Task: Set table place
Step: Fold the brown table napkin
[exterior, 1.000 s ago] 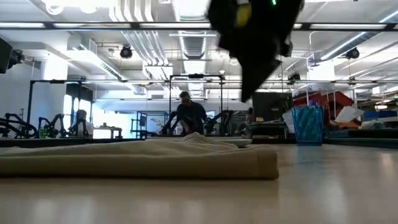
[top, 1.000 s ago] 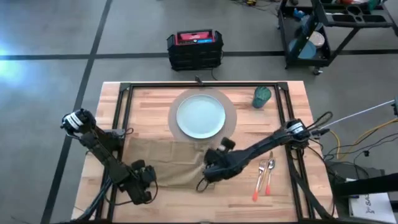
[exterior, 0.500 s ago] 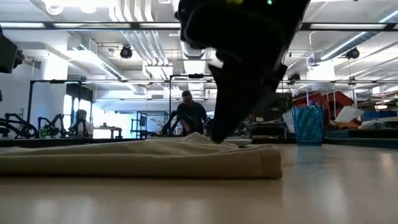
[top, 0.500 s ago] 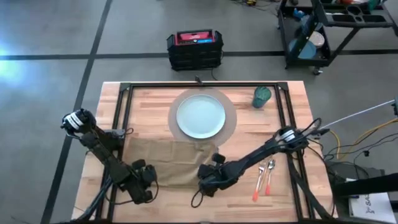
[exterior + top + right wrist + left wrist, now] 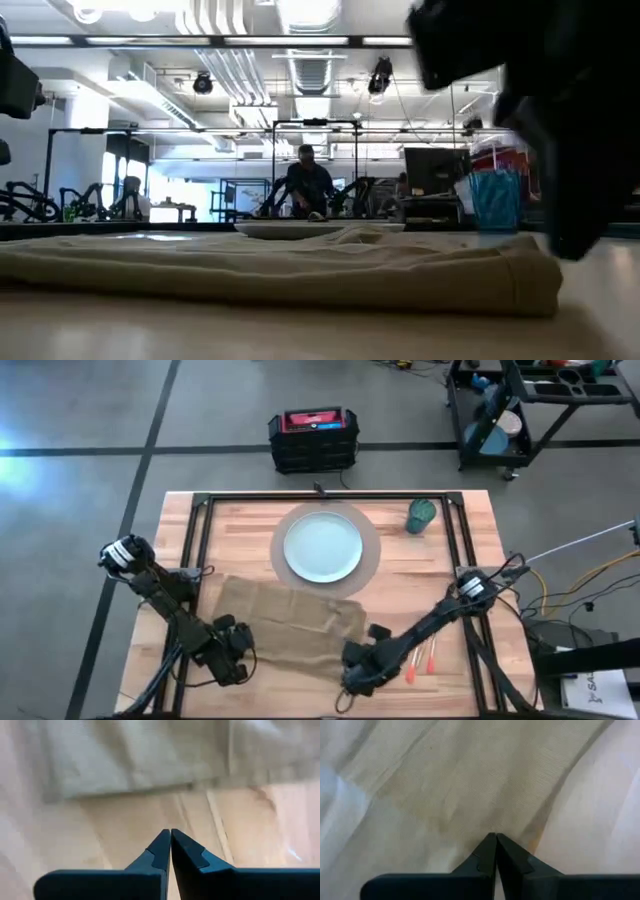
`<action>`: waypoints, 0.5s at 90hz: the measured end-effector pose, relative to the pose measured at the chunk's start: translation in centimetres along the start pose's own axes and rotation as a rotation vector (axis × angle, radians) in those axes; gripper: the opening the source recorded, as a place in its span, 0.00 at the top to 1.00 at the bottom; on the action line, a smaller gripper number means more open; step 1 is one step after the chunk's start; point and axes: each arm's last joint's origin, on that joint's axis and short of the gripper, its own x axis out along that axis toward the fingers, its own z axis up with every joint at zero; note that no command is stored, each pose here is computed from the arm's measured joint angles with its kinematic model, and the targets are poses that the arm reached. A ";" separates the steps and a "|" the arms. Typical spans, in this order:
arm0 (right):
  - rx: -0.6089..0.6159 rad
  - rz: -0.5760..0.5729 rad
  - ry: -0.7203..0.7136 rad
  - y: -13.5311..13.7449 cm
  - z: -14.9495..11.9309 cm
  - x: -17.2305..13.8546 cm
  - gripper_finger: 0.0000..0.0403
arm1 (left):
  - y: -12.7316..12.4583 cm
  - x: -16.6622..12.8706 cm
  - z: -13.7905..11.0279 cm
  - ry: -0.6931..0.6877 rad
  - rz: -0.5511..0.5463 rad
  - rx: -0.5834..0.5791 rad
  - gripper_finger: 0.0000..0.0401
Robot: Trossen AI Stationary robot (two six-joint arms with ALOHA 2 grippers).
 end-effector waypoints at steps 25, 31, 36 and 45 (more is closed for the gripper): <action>-0.024 -0.097 -0.237 -1.6 2.0 -3.4 1.00 | 0.1 -0.1 0.5 -0.005 -0.013 0.009 1.00; -0.056 -0.138 -0.276 -2.6 3.2 -3.5 1.00 | 0.3 -0.3 0.6 -0.006 -0.009 0.040 1.00; -0.087 -0.157 -0.286 -3.5 4.4 -3.3 1.00 | 0.4 -0.5 0.8 -0.008 -0.011 0.058 1.00; -0.133 -0.093 -0.302 -5.0 7.3 -2.8 1.00 | 0.3 -1.6 1.3 -0.051 -0.037 0.060 1.00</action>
